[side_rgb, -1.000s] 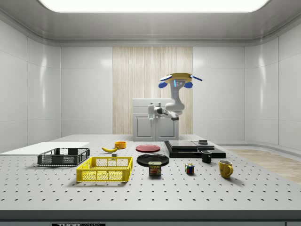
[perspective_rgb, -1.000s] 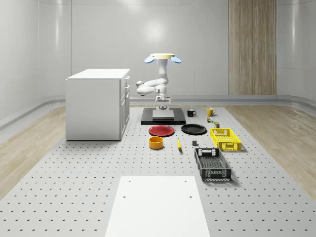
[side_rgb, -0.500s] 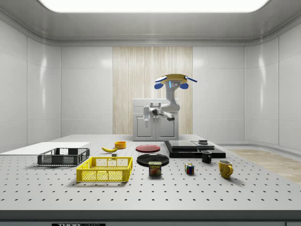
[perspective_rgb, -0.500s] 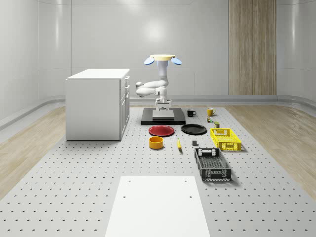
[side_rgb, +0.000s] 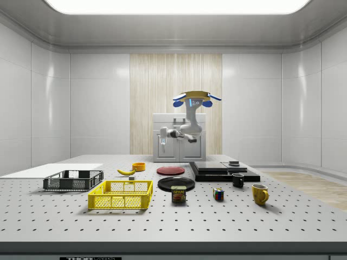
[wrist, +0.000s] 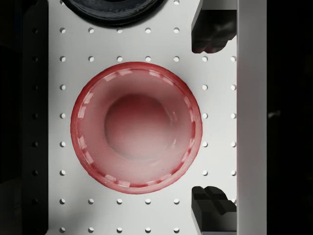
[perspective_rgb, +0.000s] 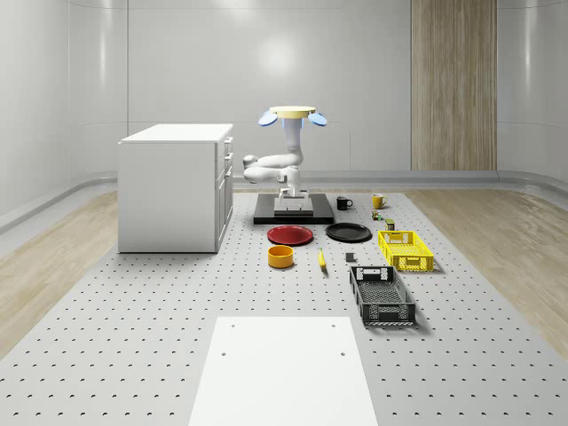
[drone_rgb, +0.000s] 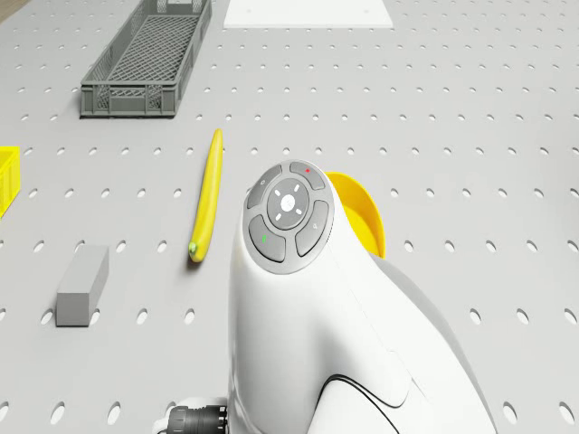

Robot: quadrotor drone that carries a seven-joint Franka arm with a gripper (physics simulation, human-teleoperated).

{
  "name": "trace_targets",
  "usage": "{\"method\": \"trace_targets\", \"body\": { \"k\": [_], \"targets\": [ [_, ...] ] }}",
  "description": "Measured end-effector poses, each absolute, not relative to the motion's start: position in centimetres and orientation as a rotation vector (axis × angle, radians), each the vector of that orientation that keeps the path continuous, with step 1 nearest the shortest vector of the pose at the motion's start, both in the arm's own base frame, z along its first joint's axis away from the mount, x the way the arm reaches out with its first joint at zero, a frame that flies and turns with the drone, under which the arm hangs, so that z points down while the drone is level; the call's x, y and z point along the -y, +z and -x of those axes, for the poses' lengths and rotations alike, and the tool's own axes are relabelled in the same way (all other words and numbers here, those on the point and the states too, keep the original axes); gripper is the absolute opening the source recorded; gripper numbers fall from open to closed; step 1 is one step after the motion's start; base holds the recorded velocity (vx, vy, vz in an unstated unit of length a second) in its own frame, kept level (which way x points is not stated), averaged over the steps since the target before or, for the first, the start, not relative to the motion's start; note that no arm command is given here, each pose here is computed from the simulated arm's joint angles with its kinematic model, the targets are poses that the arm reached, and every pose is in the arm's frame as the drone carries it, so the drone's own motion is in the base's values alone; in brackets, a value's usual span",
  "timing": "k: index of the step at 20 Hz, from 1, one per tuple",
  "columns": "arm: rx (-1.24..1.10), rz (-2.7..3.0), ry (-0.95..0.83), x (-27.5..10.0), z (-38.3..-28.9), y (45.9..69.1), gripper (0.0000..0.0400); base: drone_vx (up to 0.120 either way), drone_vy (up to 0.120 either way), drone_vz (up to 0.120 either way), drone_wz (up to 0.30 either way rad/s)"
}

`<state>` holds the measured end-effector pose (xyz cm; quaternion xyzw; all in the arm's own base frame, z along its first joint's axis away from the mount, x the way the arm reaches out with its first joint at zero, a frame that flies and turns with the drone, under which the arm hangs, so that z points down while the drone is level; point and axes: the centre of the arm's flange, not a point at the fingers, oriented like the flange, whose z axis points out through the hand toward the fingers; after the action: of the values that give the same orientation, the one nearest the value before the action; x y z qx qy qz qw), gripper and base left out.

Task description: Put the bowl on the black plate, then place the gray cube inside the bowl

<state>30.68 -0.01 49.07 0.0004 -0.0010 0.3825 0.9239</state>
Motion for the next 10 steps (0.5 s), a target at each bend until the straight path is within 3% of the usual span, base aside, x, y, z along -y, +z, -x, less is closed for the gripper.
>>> {"method": "trace_targets", "body": {
  "k": [7, 10],
  "targets": [
    [0.002, -0.001, 0.785, 0.01, -30.68, 49.07, 0.0400, 0.120, 0.000, -0.120, 0.000],
    [0.002, -0.001, 0.785, 0.01, -30.68, 49.07, 0.0400, 0.120, 0.000, -0.013, 0.000]
  ]
}}
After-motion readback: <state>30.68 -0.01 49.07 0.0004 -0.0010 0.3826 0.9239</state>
